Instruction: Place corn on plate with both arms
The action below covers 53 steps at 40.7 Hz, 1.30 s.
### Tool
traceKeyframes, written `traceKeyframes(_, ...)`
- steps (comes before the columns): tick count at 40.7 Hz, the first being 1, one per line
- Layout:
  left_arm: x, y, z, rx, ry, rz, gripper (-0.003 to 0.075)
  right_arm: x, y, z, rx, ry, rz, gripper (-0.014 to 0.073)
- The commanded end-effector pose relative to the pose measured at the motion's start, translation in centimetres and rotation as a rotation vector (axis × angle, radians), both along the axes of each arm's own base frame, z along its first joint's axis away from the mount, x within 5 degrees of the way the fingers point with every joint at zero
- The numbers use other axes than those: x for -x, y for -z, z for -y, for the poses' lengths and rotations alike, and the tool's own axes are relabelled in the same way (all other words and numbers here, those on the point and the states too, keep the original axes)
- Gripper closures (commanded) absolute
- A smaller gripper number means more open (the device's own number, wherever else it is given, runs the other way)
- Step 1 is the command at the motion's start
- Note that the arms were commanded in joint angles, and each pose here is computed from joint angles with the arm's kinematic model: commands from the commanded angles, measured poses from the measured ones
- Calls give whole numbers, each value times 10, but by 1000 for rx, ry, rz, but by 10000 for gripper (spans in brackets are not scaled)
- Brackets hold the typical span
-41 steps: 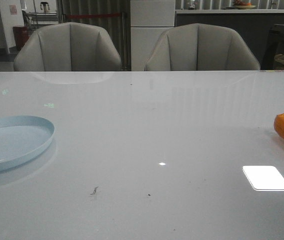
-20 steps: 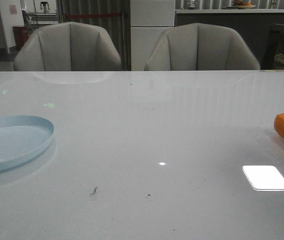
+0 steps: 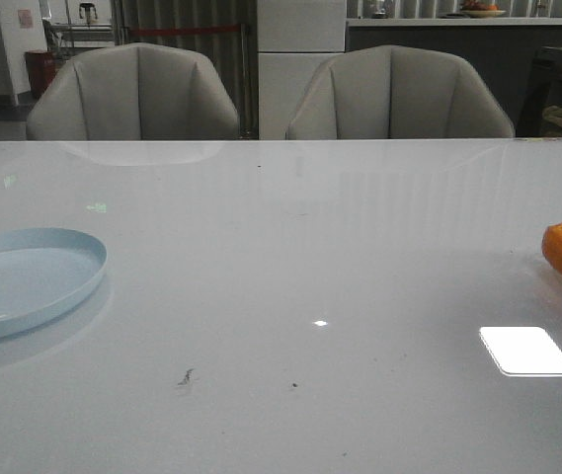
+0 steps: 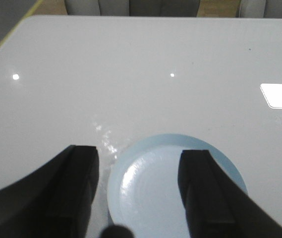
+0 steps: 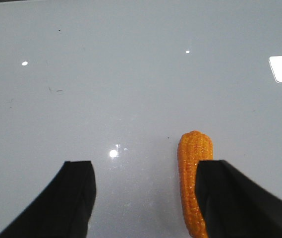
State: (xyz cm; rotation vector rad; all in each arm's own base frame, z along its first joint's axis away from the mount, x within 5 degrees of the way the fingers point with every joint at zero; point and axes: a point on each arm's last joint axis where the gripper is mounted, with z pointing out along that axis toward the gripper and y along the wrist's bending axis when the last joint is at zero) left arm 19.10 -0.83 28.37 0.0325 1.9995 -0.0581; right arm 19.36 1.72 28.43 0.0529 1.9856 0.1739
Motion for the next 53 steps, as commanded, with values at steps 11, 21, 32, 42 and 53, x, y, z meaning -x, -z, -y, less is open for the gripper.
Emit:
traceKeyframes(11, -73, 13, -21, 127, -81, -374, 283, -3, -18, 1, 2, 10, 93, 55)
traceKeyframes(21, -133, 35, -45, 238, -120, -600, 283, -2, -15, 0, 1, 0, 56, 55)
traceKeyframes(32, -182, 59, -52, 257, -91, -718, 283, -1, -14, 0, 1, -4, 42, 55)
traceKeyframes(42, -194, 82, -53, 269, -80, -807, 285, -1, -13, 0, 1, -4, 41, 55)
traceKeyframes(53, -195, 89, -53, 272, -80, -827, 285, -1, -13, 0, 1, -4, 41, 55)
